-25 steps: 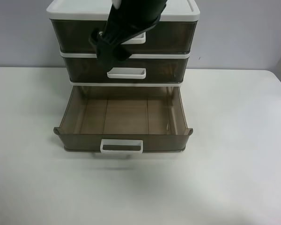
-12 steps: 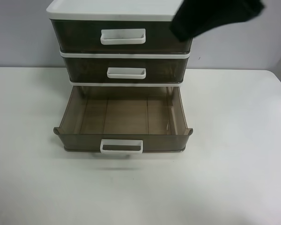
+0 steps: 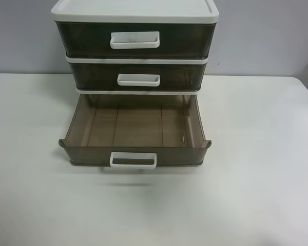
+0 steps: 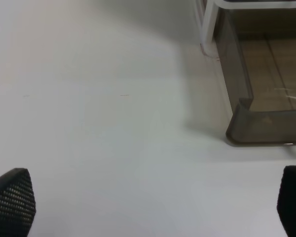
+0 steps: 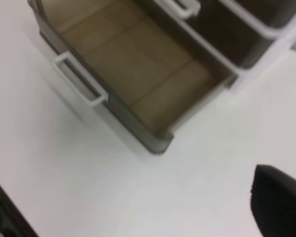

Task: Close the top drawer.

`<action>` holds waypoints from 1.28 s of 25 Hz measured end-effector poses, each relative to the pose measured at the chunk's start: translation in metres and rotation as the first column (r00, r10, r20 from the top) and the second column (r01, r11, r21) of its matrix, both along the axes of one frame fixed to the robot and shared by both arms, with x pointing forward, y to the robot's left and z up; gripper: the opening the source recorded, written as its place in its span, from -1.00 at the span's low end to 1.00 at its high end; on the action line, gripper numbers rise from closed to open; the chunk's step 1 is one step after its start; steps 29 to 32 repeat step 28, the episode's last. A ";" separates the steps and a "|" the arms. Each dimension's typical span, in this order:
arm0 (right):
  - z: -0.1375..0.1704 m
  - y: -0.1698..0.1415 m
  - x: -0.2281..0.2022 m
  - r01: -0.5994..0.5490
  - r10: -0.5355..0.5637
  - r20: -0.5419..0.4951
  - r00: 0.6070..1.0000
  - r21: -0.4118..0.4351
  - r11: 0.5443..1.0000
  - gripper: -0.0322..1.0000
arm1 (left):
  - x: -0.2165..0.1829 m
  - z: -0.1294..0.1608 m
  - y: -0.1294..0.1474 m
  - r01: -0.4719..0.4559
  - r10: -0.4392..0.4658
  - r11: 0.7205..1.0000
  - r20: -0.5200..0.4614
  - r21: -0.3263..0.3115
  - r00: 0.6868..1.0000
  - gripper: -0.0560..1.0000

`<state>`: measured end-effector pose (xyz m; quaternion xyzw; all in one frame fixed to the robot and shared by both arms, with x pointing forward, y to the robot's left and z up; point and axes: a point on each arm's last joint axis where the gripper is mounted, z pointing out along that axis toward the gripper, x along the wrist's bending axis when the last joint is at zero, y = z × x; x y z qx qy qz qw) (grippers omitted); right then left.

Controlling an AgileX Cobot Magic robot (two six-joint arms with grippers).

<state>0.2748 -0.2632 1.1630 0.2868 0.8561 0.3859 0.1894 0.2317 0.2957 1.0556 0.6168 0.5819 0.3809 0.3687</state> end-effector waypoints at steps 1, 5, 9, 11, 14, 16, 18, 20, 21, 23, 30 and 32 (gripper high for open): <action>-0.010 -0.006 -0.004 0.028 -0.028 -0.008 1.000 0.005 1.000 0.98 | 0.000 0.000 0.000 0.000 0.000 1.000 0.000 0.000 1.000 0.99; -0.049 -0.028 -0.018 0.246 -0.246 -0.007 0.969 0.019 0.969 0.98 | 0.000 0.000 0.000 0.000 0.000 1.000 0.000 0.000 1.000 0.99; -0.083 -0.038 -0.032 0.494 -0.498 0.040 0.866 0.078 0.866 0.98 | 0.000 0.000 0.000 0.000 0.000 1.000 0.000 0.000 1.000 0.99; -0.098 -0.040 -0.040 0.570 -0.580 0.069 0.812 0.129 0.812 0.98 | 0.000 0.000 0.000 0.000 0.000 1.000 0.000 0.000 1.000 0.99; -0.110 -0.038 -0.044 0.645 -0.664 0.087 0.743 0.173 0.745 0.98 | 0.000 0.000 0.000 0.000 0.000 1.000 0.000 0.000 1.000 0.99; -0.110 -0.037 -0.043 0.661 -0.683 0.094 0.725 0.184 0.727 0.98 | 0.000 0.000 0.000 0.000 0.000 1.000 0.000 0.000 1.000 0.99; -0.110 -0.037 -0.043 0.665 -0.687 0.093 0.721 0.189 0.723 0.98 | 0.000 0.000 0.000 0.000 0.000 1.000 0.000 0.000 1.000 0.99; -0.110 -0.037 -0.043 0.666 -0.689 0.091 0.720 0.191 0.721 0.98 | 0.000 0.000 0.000 0.000 0.000 1.000 0.000 0.000 1.000 0.99; -0.110 -0.037 -0.043 0.666 -0.688 0.090 0.720 0.192 0.721 0.98 | 0.000 0.000 0.000 0.000 0.000 1.000 0.000 0.000 1.000 0.99; -0.110 -0.037 -0.043 0.666 -0.689 0.090 0.719 0.192 0.720 0.98 | 0.000 0.000 0.000 0.000 0.000 1.000 0.000 0.000 1.000 0.99; -0.110 -0.037 -0.042 0.667 -0.689 0.089 0.719 0.191 0.720 0.97 | 0.000 0.000 0.000 0.000 0.000 1.000 0.000 0.000 1.000 0.99; -0.110 -0.037 -0.042 0.667 -0.689 0.089 0.719 0.191 0.720 0.97 | 0.000 0.000 0.000 0.000 0.000 1.000 0.000 0.000 1.000 0.99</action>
